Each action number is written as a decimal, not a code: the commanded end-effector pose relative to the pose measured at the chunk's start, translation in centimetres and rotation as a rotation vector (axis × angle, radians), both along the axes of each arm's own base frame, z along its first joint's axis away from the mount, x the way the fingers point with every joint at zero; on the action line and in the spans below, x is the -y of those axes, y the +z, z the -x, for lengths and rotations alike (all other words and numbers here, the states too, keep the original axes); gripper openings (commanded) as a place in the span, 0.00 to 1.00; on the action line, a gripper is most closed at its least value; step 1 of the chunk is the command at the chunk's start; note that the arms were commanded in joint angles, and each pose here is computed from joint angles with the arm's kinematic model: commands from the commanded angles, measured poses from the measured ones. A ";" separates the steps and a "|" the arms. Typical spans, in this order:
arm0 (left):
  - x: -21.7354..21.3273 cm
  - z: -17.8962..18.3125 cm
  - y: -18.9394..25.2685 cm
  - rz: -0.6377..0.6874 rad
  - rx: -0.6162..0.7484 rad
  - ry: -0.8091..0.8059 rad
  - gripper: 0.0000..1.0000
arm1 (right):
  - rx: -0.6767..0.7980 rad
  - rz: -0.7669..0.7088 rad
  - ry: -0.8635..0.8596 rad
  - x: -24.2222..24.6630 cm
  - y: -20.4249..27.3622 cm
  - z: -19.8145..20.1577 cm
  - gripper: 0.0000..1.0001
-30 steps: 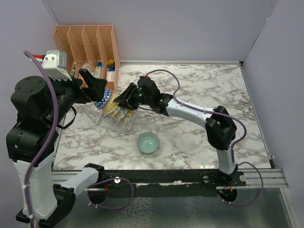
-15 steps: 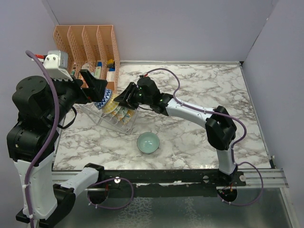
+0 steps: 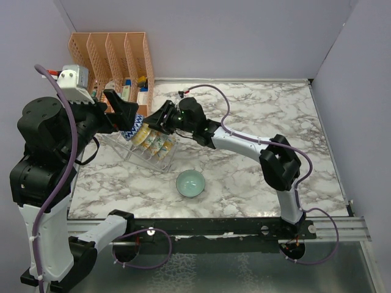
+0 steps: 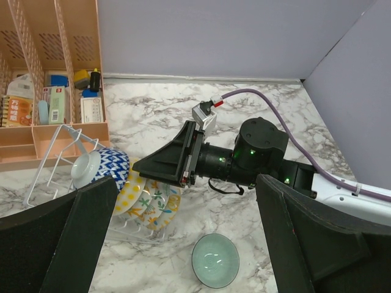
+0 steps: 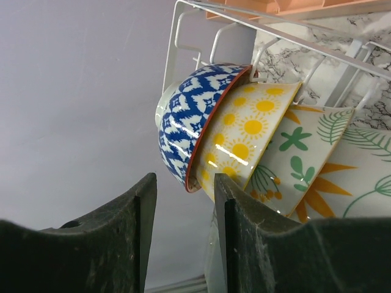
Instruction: Load the bowls into the dish rack
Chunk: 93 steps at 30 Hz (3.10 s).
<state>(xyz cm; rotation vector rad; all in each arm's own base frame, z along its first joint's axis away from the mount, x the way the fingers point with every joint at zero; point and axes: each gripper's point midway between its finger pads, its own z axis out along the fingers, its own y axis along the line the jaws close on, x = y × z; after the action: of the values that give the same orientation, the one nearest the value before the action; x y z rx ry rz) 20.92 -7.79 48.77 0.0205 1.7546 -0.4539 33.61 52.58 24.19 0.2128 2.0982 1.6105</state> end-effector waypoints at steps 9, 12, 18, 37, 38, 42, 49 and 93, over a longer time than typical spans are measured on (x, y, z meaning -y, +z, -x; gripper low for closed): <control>-0.1 -0.3 -0.2 -0.010 0.000 0.007 0.99 | 0.162 -0.052 -0.042 3.8 6.3 1.5 0.44; -0.1 -0.2 0.0 -0.010 0.002 0.005 0.99 | 0.156 0.011 -0.045 5.1 6.6 2.2 0.44; -0.3 -0.2 0.1 -0.008 0.003 0.018 0.99 | 0.209 0.397 0.005 10.1 3.5 4.4 0.45; -0.2 0.6 0.0 0.001 0.007 0.004 0.99 | 0.299 1.019 0.518 13.2 -8.8 22.2 0.61; -0.3 0.7 0.0 0.001 0.006 0.005 0.99 | 0.314 1.048 0.530 13.0 -9.7 22.2 0.61; -0.5 1.1 0.2 0.001 0.010 0.012 0.99 | 0.348 1.150 0.550 12.7 -12.2 21.4 0.61; -0.8 1.8 0.7 0.005 0.019 0.024 0.99 | 0.387 1.235 0.538 11.9 -15.0 19.8 0.58; -1.2 2.6 2.1 -0.007 0.058 0.026 0.99 | 0.379 0.958 0.403 8.9 -4.5 19.5 0.01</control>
<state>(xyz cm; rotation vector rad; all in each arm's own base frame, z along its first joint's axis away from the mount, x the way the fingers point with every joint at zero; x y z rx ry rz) 18.78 -6.84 49.76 0.0095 1.7275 -0.4352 14.43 40.72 9.47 -0.9231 2.5246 0.2064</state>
